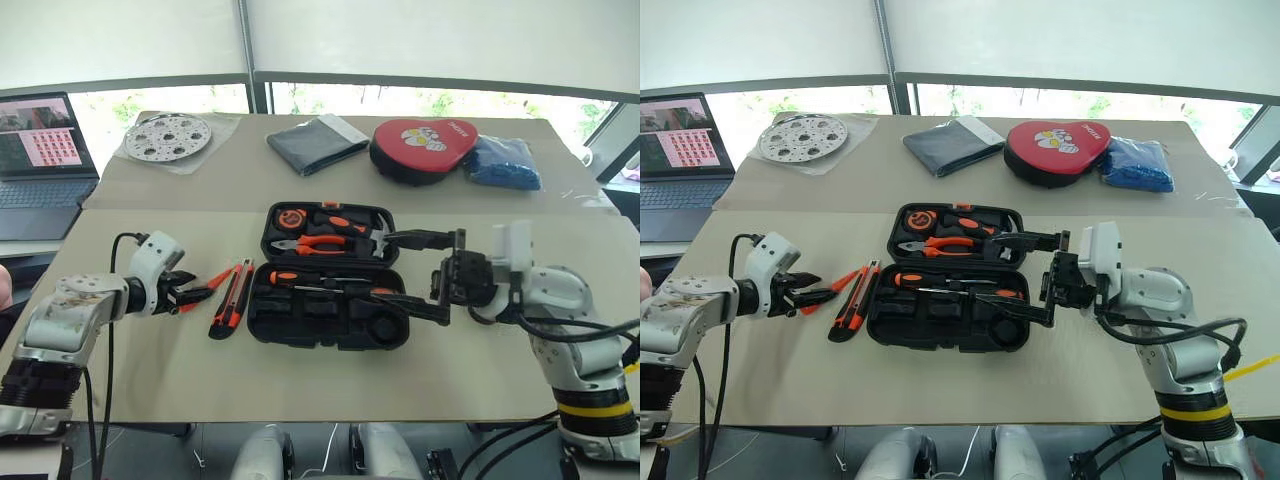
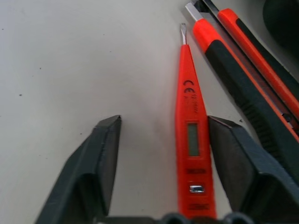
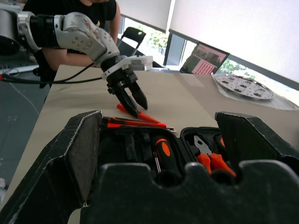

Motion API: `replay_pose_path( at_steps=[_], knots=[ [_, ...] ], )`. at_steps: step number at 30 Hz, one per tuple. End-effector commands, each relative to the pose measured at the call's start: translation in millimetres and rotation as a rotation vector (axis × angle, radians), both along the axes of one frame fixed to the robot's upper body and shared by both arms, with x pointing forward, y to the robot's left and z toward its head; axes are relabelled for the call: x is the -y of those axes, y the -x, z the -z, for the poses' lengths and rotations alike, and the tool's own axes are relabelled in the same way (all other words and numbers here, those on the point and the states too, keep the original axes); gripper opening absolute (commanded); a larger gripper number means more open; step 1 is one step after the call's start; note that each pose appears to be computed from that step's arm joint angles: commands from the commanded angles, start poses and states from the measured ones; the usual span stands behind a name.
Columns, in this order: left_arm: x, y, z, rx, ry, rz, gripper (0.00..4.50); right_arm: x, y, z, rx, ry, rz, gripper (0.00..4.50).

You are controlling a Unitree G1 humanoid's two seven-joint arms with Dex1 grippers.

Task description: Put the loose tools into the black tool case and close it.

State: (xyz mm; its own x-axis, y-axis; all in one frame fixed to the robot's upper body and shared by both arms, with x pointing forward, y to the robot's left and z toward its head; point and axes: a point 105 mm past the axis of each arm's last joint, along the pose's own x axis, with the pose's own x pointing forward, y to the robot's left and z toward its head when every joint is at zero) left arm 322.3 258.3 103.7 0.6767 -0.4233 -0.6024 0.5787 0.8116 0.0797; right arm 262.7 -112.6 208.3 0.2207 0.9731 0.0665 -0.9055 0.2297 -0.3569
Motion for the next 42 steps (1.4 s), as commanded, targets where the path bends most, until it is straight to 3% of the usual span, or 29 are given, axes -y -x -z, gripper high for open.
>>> replay_pose_path(
  at_steps=[1,4,7,9,11,14,19,27,33,42],
  knots=[
    [-3,5,17,-0.049,-0.023,0.006,1.55,1,-5,-7,0.037,0.008,-0.001,4.5],
    [-7,8,17,-0.039,-0.004,0.001,0.52,5,-6,-5,0.044,0.023,-0.005,4.5],
    [-7,5,0,0.067,0.054,0.033,0.46,10,-6,-6,0.043,0.013,-0.005,4.5],
    [-7,-2,-30,0.217,0.085,0.089,0.46,15,-5,-6,0.044,0.009,0.002,4.5],
    [7,-2,-62,0.347,0.086,0.236,0.46,26,-5,-2,0.025,0.035,0.038,4.5],
    [42,9,-80,0.396,0.027,0.499,0.46,43,-6,5,-0.019,0.1,0.098,4.5],
    [108,24,-67,0.308,-0.101,0.823,0.46,60,-2,22,-0.122,0.233,0.151,4.5],
    [160,15,-39,0.191,-0.25,0.927,0.46,67,1,42,-0.184,0.311,0.179,4.5],
    [162,7,-26,0.138,-0.339,0.924,0.46,68,6,46,-0.187,0.302,0.188,4.5],
    [150,17,-15,0.026,-0.419,0.954,0.46,63,8,46,-0.186,0.283,0.193,4.5]
  ],
)
